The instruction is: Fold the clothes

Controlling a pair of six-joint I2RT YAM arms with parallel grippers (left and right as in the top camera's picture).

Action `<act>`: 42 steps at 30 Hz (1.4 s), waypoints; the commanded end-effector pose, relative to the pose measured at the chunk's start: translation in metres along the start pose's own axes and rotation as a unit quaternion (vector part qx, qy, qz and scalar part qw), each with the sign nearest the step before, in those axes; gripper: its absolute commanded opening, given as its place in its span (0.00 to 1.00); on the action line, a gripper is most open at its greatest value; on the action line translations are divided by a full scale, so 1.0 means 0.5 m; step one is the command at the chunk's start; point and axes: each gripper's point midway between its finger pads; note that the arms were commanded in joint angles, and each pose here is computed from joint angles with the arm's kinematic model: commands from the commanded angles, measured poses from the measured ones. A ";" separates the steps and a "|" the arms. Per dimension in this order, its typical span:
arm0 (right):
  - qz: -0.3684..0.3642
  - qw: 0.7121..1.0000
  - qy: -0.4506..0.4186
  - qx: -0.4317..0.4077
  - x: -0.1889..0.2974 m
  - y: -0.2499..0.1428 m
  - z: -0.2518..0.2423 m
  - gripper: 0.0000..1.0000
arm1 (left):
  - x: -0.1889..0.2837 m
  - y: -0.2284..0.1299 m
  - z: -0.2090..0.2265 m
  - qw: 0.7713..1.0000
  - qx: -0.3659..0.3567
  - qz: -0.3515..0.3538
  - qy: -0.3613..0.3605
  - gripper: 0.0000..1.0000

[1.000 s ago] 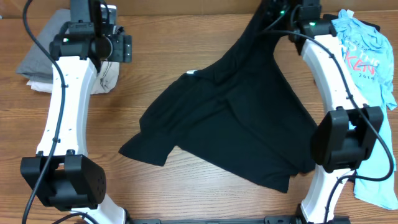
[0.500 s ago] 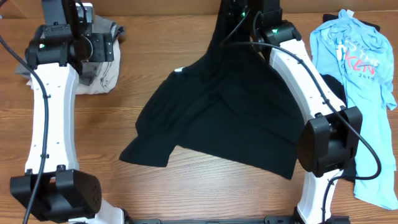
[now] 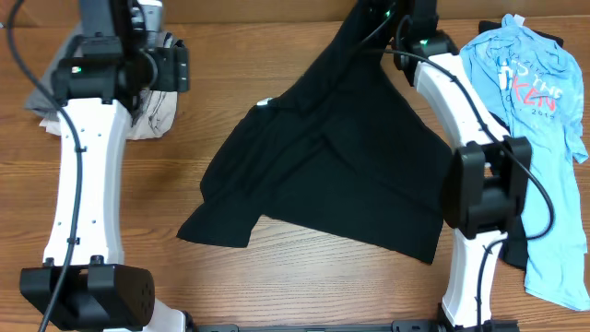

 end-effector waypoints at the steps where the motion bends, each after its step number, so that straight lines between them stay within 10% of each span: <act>1: -0.022 1.000 0.011 0.000 -0.038 -0.010 -0.007 0.97 | 0.004 0.030 -0.097 0.997 -0.061 -0.018 -0.051 0.89; 25: 0.157 0.951 -0.248 -0.100 0.300 0.065 -0.319 1.00 | -0.340 -0.045 -0.504 0.940 -0.298 -0.007 -0.167 0.98; 42: 0.175 0.935 -0.282 -0.122 0.340 0.058 -0.377 1.00 | -0.444 -0.104 -0.521 0.942 -0.315 0.020 -0.119 0.75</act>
Point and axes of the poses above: each gripper's point midway between its finger pads, its own x axis back along the fingers, its own z axis along the line the jaws close on, y = z × x, and after that the axes turned 6 degrees about -x, right-handed
